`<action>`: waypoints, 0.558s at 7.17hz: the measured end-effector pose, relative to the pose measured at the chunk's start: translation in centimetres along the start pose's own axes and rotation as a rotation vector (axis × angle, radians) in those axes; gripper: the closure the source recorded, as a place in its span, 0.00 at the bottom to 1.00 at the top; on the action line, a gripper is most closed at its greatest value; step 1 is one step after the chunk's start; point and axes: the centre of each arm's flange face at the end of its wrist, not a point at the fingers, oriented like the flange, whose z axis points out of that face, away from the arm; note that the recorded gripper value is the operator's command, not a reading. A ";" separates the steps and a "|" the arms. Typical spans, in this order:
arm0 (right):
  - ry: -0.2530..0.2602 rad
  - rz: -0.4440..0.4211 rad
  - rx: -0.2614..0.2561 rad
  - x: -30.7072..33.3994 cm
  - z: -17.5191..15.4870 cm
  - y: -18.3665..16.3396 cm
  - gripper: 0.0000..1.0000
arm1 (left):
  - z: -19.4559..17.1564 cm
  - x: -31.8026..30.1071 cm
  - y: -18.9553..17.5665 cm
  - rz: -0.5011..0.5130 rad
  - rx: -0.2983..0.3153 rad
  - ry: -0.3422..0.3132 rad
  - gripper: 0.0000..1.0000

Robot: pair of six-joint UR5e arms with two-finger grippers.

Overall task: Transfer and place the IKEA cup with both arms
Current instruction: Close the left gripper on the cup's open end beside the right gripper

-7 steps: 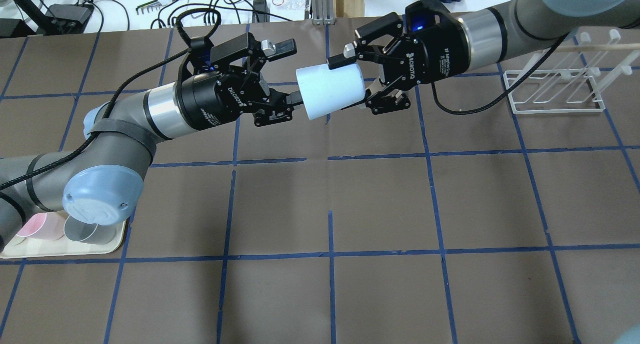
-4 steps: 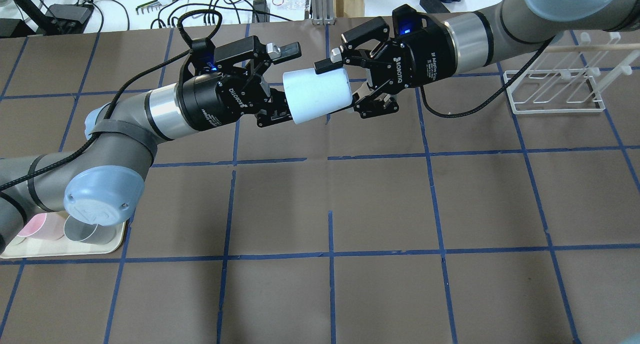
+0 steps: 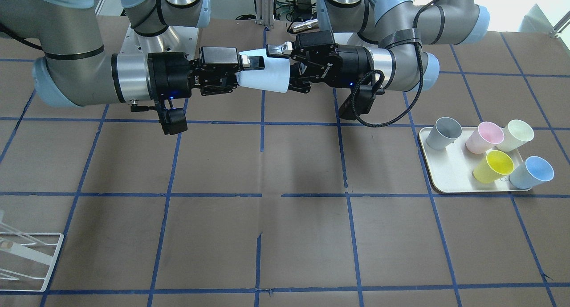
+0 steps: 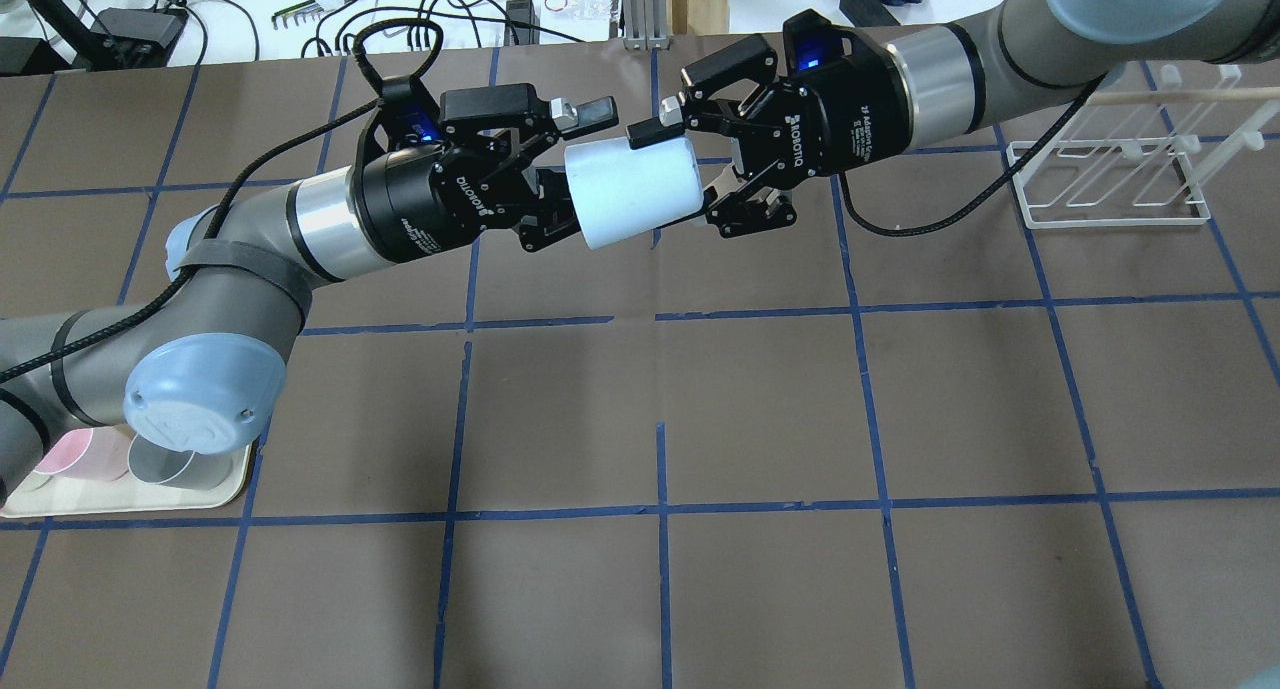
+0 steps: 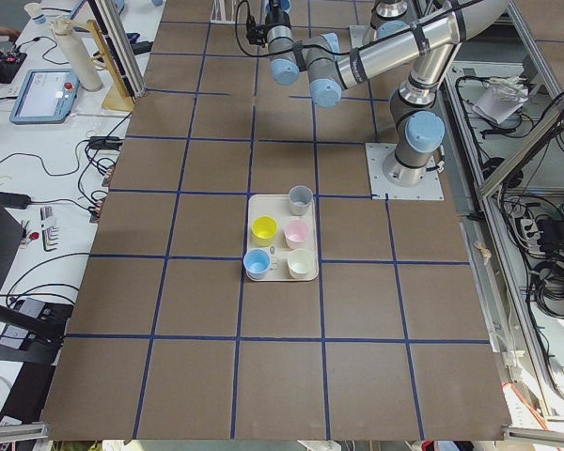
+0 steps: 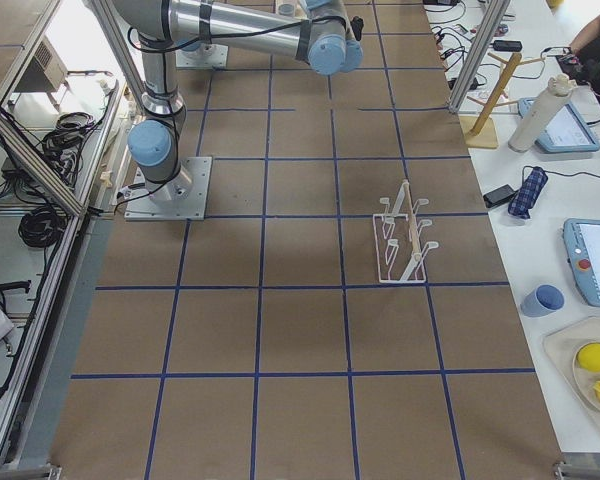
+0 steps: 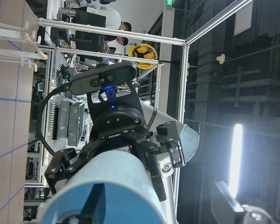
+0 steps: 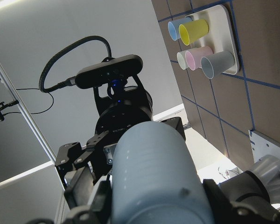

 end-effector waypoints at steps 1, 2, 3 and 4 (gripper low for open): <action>0.000 0.001 0.000 0.0 0.0 0.0 0.45 | 0.0 0.1 0.1 0.001 0.000 0.000 0.66; 0.000 0.001 0.000 0.0 0.0 0.0 0.38 | 0.0 0.1 0.1 0.001 -0.001 0.000 0.66; 0.001 0.001 0.000 0.0 0.0 0.0 0.35 | 0.0 0.2 0.1 0.000 -0.001 0.000 0.66; 0.000 0.001 0.000 0.0 0.0 0.0 0.24 | 0.0 0.2 0.1 -0.002 -0.001 0.000 0.68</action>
